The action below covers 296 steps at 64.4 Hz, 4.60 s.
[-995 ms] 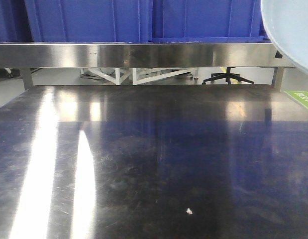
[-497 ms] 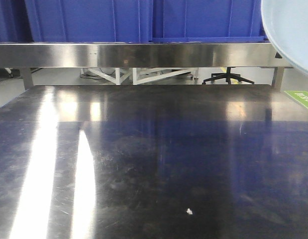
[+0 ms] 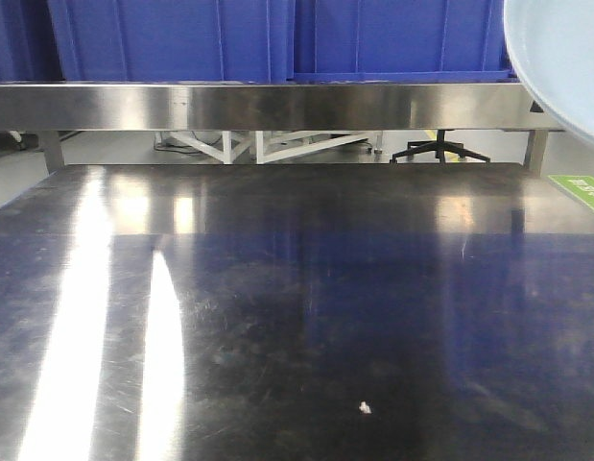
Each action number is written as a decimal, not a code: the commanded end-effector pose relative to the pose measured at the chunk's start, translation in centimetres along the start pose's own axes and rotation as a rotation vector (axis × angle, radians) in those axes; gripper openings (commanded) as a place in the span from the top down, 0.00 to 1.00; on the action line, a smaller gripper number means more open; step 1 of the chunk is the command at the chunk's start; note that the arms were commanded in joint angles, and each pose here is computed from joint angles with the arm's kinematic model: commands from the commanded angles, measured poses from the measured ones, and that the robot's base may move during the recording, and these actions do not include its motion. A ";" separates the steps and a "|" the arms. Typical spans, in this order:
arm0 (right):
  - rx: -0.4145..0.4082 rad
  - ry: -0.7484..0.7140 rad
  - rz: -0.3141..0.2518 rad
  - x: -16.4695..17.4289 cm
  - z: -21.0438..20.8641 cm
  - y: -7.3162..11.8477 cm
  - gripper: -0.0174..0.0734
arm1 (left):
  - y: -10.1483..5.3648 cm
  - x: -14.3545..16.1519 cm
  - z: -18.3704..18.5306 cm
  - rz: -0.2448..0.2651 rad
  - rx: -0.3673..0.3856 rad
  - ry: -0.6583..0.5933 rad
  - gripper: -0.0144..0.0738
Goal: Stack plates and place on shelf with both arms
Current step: 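Lift the stacked plates high with the right gripper, then drive the base to the shelf of blue bins holding the plates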
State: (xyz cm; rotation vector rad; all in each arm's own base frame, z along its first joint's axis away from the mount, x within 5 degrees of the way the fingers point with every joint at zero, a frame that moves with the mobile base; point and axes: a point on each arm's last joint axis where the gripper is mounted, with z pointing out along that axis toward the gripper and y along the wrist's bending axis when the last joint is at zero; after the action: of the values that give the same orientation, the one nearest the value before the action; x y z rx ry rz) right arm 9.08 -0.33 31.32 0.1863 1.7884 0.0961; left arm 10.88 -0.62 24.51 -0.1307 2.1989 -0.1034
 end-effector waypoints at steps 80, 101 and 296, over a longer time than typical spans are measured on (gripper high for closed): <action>-0.019 -0.129 -0.008 -1.9 -0.4 0.3 0.74 | -0.3 -1.4 -0.4 -0.007 0.023 -0.087 0.73; -0.019 -0.129 -0.008 -1.9 -0.4 0.3 0.74 | -0.3 -1.4 -0.4 -0.007 0.023 -0.087 0.73; -0.019 -0.129 -0.008 -1.9 -0.4 0.3 0.74 | -0.3 -1.4 -0.4 -0.007 0.023 -0.087 0.73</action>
State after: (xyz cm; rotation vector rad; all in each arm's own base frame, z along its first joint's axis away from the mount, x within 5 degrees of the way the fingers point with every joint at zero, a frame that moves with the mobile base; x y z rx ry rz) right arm 9.08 -0.33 31.32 0.1852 1.7885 0.0945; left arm 10.87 -0.62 24.51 -0.1307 2.1984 -0.1035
